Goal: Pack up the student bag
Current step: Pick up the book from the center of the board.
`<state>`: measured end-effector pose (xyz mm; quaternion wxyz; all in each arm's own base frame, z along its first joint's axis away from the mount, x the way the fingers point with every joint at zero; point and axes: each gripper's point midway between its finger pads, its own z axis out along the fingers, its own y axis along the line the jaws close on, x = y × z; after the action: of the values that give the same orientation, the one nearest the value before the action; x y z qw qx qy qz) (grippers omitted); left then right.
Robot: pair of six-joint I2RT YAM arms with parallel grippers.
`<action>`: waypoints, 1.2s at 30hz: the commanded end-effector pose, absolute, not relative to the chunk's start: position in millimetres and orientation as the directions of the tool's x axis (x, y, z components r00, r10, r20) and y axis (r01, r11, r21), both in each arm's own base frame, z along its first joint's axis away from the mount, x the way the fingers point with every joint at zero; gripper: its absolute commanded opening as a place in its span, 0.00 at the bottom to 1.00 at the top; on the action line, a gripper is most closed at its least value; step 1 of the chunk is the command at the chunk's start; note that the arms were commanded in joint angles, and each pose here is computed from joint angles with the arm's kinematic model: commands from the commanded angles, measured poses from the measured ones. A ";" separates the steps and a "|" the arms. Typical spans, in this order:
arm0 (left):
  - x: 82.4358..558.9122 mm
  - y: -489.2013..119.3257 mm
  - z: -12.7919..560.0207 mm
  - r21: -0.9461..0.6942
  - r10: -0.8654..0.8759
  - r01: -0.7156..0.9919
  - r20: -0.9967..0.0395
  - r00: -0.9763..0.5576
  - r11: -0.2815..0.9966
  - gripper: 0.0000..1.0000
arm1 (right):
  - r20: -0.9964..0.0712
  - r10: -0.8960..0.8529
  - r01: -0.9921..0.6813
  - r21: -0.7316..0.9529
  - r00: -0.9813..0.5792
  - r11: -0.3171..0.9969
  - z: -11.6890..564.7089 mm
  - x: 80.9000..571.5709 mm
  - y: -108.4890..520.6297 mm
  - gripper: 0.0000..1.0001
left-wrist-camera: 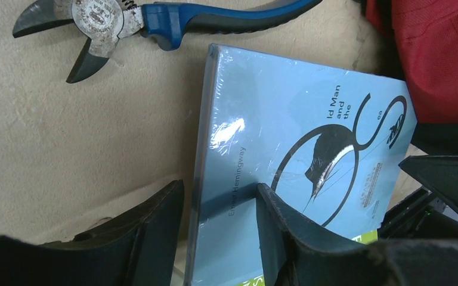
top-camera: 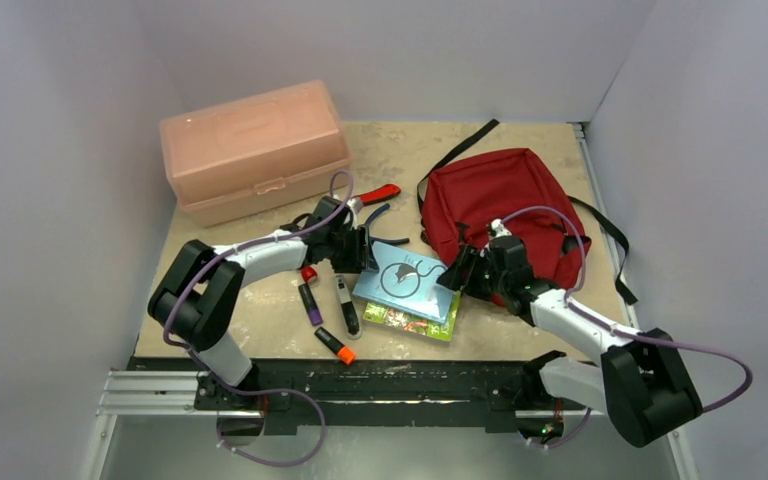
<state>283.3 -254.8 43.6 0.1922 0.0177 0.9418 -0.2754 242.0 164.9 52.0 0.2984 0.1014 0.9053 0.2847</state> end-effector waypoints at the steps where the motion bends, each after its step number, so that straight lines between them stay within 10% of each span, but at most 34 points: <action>1: 285.3 -261.9 44.9 -0.554 -0.097 0.136 -0.371 -0.924 0.821 0.46 | -0.490 0.390 -0.001 0.623 -0.780 0.782 59.3 255.9 174.3 0.68; 16: 279.2 -263.7 38.1 -0.578 -0.101 0.134 -0.356 -0.929 0.805 0.43 | -0.310 0.510 -0.063 0.894 -0.802 0.444 109.4 253.3 224.8 0.45; 28: 278.1 -271.1 63.7 -0.641 -0.152 0.128 -0.364 -0.919 0.757 0.40 | -0.265 0.488 -0.129 0.947 -0.832 0.296 157.2 241.9 249.1 0.53; 36: 273.8 -270.7 82.3 -0.657 -0.162 0.147 -0.385 -0.909 0.740 0.40 | -0.160 0.503 -0.062 0.976 -0.850 0.207 153.8 239.5 263.1 0.33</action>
<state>284.6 -246.1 47.8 0.2055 -0.0367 0.9314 -0.2982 243.6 230.7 85.9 0.2226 0.2134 0.8095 0.4996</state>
